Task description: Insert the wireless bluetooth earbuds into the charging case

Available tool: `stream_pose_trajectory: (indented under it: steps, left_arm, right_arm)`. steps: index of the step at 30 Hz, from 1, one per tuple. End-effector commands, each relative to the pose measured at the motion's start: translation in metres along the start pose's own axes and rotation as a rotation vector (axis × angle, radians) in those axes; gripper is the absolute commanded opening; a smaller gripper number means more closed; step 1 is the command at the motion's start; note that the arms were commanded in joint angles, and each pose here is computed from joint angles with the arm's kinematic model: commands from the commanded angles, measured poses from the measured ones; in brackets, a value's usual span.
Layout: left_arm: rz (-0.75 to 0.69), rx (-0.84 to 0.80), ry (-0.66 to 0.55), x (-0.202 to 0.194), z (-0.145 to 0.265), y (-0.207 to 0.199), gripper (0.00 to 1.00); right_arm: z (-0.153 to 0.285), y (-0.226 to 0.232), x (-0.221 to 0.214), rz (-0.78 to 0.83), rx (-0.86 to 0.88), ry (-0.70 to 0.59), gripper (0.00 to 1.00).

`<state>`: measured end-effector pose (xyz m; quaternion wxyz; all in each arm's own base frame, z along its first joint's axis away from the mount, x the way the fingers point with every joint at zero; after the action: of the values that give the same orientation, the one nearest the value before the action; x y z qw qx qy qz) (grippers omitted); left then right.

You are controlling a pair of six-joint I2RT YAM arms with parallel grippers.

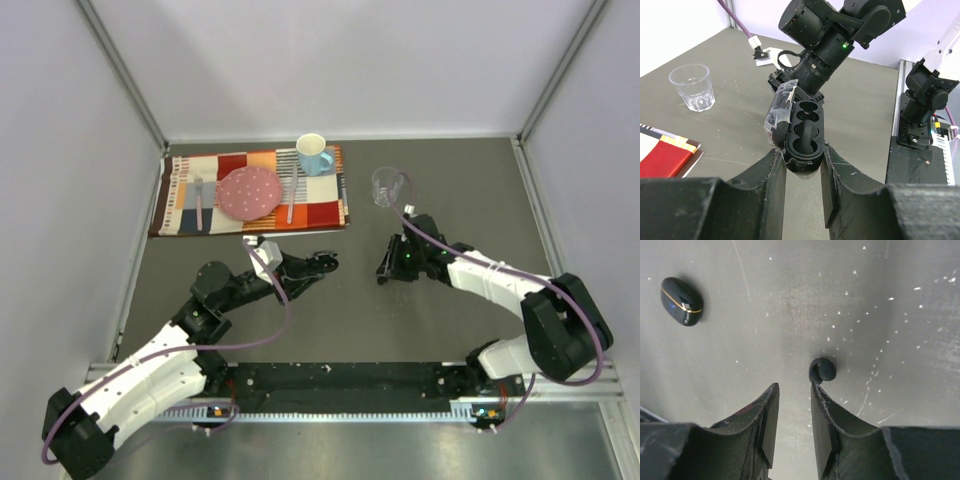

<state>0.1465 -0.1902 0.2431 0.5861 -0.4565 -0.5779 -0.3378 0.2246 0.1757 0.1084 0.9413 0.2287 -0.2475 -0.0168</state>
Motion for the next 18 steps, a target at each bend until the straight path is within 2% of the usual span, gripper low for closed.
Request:
stream_pose_trajectory:
  steps: [1,9,18]
  left_arm:
    - [-0.009,0.001,-0.021,0.003,-0.002,0.001,0.00]
    - [-0.012,0.006,-0.021,0.004,-0.001,0.000,0.00]
    - [-0.013,0.016,-0.019,0.003,0.000,0.001,0.00]
  right_arm:
    - [0.004,0.023,0.019,-0.018,0.091,-0.028,0.32]
    - [-0.017,0.015,0.008,-0.049,0.040,0.048,0.30]
    - [-0.020,0.007,0.005,-0.036,-0.011,0.052,0.29]
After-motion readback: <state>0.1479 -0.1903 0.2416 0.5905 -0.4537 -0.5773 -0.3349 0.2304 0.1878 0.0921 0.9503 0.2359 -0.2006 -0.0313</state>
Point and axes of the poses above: each gripper's point midway between its finger pads, its own z axis back along the fingers, its own y axis along the line the jaws close on, x = y × z, the point moved 7 cm from there along z, back along the fingers, and after that the axes turned 5 degrees about z, right-handed, at the moved point
